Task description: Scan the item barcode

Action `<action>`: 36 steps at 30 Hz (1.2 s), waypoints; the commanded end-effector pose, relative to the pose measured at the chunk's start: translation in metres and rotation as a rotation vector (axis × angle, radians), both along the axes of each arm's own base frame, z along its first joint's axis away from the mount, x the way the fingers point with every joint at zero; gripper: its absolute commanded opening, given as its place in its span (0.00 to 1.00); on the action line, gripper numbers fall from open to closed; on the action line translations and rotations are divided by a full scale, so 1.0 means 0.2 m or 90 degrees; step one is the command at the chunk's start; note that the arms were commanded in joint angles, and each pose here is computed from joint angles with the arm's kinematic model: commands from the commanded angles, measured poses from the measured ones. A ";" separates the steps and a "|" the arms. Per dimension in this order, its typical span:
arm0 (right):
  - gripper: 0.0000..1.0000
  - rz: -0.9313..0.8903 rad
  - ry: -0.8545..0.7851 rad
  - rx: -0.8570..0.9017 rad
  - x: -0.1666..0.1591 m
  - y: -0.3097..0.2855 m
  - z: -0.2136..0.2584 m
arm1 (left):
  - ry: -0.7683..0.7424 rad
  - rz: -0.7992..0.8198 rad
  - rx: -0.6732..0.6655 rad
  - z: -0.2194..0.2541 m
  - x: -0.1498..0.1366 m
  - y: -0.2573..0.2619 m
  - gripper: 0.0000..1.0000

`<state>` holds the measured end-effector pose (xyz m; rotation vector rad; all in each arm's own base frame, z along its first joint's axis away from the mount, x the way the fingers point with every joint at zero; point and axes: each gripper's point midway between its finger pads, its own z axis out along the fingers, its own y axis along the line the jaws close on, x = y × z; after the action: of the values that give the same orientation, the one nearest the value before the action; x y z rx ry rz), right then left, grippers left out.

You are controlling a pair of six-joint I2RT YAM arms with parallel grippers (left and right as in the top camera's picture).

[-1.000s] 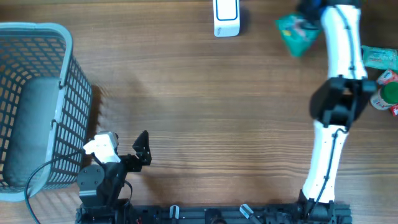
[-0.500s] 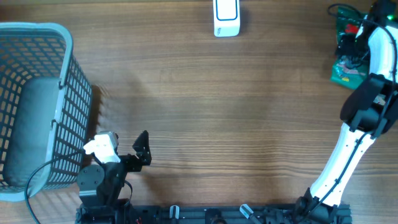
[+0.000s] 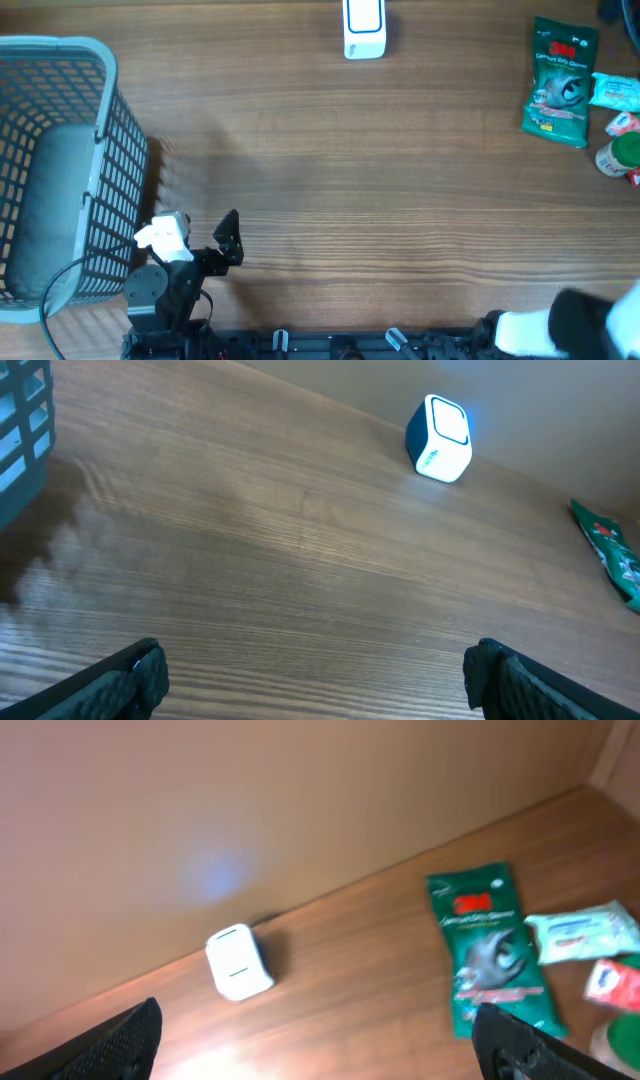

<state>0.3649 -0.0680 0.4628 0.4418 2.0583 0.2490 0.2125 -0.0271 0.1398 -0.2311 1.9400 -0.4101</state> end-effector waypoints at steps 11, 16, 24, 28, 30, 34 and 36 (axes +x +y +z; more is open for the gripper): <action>1.00 -0.083 -0.092 0.020 -0.83 0.19 0.26 | -0.002 0.002 -0.003 0.00 0.00 0.00 1.00; 1.00 -0.091 -0.071 0.012 -0.87 0.18 0.21 | -0.002 0.002 -0.003 0.00 0.00 0.00 1.00; 1.00 -0.003 -0.195 -0.064 -0.91 0.29 0.21 | -0.002 0.002 -0.003 0.00 0.00 0.00 1.00; 1.00 0.041 -0.294 -0.089 -0.94 0.35 -0.03 | -0.002 0.002 -0.003 0.00 0.00 0.00 1.00; 1.00 0.056 -0.336 -0.091 -0.93 0.37 -0.15 | -0.002 0.002 -0.003 0.00 0.00 0.00 1.00; 1.00 0.104 -0.471 -0.089 -0.89 0.45 -0.42 | -0.002 0.002 -0.003 0.00 0.00 0.00 1.00; 1.00 0.122 -0.525 -0.093 -0.86 0.47 -0.50 | -0.002 0.002 -0.003 0.00 0.00 0.00 1.00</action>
<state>0.1896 0.0170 0.3913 0.0931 1.3547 0.2988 0.2125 -0.0271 0.1393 -0.2314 1.9411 -0.4101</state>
